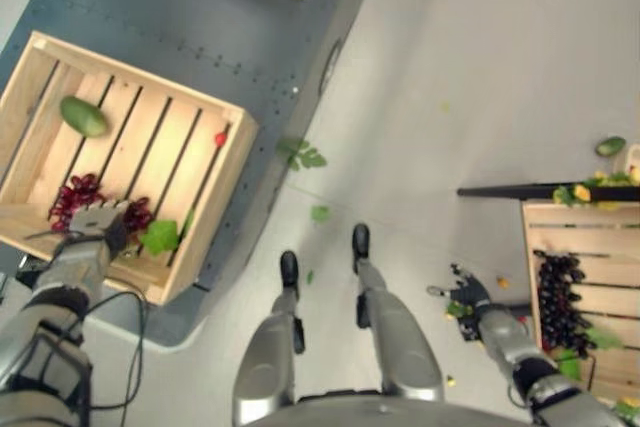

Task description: Pick up the fruits from the basket on one side to the basket on the other side

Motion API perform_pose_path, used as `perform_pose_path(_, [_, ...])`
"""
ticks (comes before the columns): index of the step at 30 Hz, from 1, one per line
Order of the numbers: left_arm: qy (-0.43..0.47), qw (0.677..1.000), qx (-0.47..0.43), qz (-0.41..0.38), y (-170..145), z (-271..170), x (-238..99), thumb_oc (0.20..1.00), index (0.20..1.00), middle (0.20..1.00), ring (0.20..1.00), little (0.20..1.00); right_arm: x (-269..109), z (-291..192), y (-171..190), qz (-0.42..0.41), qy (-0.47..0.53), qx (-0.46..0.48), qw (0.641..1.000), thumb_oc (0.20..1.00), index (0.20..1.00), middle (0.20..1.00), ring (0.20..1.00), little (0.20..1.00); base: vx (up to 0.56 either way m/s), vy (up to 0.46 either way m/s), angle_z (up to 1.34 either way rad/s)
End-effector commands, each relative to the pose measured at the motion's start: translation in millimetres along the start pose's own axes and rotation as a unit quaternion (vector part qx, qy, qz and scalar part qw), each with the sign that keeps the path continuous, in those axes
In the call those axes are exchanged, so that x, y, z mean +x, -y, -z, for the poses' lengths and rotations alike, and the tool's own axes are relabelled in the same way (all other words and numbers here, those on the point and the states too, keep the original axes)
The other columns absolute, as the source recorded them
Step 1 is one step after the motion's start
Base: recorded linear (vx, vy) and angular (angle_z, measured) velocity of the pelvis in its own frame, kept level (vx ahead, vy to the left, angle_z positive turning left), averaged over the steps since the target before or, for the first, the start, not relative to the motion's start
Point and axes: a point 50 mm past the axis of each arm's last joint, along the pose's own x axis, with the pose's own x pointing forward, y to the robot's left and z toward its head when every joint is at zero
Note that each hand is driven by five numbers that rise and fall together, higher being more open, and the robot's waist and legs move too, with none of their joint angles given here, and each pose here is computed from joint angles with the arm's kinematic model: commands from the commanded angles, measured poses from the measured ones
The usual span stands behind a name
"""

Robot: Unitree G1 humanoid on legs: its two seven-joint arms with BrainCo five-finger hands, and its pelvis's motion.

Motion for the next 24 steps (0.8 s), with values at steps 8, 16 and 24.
perform_pose_path(8, [-0.069,0.997,0.032,-0.017,-14.8,46.1,-5.8,1.000,1.000,1.000,1.000,1.000,-3.8,12.3,20.3,0.029,-0.014,0.003,0.999,1.000,1.000,1.000,1.000,1.000,-0.01,-0.001,0.05])
perform_pose_path(16, [-0.069,0.997,0.023,-0.032,-22.8,43.2,-3.1,1.000,1.000,1.000,1.000,1.000,-3.4,8.4,21.1,0.029,-0.006,0.004,1.000,1.000,1.000,1.000,1.000,1.000,0.00,0.000,0.00])
perform_pose_path(24, [-0.069,0.996,-0.002,-0.058,-30.5,36.9,-0.3,1.000,1.000,1.000,1.000,1.000,-4.2,4.7,22.3,0.030,0.007,0.005,1.000,1.000,1.000,1.000,1.000,1.000,0.00,0.000,0.00])
